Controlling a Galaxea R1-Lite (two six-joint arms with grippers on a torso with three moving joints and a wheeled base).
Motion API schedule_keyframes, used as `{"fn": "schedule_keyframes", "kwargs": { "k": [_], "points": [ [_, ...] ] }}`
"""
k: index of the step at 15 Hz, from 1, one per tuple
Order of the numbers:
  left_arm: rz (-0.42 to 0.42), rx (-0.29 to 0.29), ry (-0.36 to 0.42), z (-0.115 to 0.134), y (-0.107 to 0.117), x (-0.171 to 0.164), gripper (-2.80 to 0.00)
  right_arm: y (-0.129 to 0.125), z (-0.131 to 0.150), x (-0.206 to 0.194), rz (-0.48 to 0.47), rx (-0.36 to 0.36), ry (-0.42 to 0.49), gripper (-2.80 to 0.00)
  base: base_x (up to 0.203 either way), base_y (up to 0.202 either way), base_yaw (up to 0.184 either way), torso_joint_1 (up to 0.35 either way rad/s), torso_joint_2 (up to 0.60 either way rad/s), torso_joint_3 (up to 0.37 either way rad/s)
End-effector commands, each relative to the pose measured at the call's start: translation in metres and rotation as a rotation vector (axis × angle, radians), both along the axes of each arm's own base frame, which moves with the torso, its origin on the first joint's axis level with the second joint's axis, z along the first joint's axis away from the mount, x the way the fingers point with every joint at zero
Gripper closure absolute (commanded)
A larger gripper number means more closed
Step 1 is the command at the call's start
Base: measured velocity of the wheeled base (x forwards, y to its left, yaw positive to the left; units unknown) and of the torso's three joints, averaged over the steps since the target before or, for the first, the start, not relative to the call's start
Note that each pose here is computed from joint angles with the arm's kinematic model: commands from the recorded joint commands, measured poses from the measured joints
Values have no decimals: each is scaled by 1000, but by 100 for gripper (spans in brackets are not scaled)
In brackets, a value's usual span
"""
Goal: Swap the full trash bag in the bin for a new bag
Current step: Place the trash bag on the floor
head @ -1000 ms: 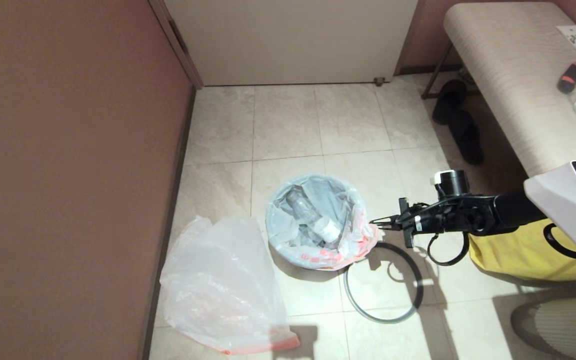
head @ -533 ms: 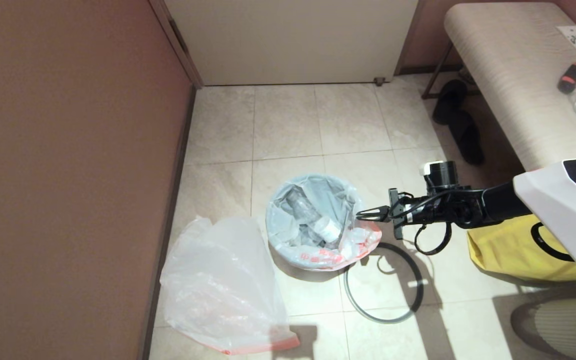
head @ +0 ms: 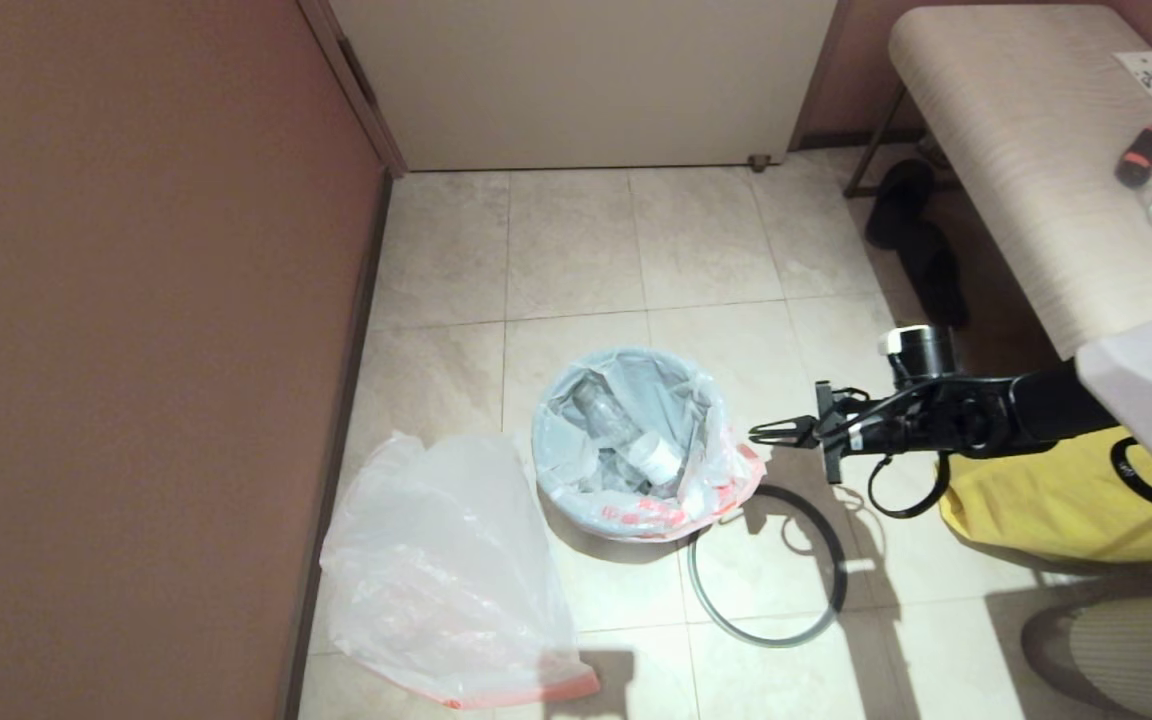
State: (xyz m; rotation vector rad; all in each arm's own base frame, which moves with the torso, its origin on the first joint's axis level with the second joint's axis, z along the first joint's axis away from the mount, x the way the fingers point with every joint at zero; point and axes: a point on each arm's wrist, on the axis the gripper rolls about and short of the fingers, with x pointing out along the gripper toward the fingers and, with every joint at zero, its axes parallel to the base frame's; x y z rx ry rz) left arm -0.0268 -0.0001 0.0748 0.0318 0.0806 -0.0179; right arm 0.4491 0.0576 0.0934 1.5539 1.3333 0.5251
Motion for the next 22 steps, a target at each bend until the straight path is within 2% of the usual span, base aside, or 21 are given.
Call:
{"fn": "schedule_keyframes", "kwargs": {
  "k": [1,2,3,6,8,12,14,17,22],
  "points": [
    [0,0,2,0,0,0,0,-26,13,-11,-49,0,-11,0,0,0,0,0,0,0],
    [0,0,2,0,0,0,0,-36,12,-16,-65,-11,-21,0,0,0,0,0,0,0],
    [0,0,2,0,0,0,0,-36,8,-17,-64,-20,-17,-280,0,0,0,0,0,0],
    [0,0,2,0,0,0,0,-35,-24,-10,-61,-87,-17,-280,0,0,0,0,0,0],
    [0,0,2,0,0,0,0,-25,-40,-6,-54,-120,-6,-280,0,0,0,0,0,0],
    [0,0,2,0,0,0,0,4,-51,-1,0,-177,-66,-280,0,0,0,0,0,0],
    [0,0,2,0,0,0,0,12,-52,3,-2,-219,-118,-280,0,0,0,0,0,0],
    [0,0,2,0,0,0,0,22,-46,7,12,-213,-197,-280,0,0,0,0,0,0],
    [0,0,2,0,0,0,0,39,-36,20,-5,-189,-432,-280,0,0,0,0,0,0]
  ]
}}
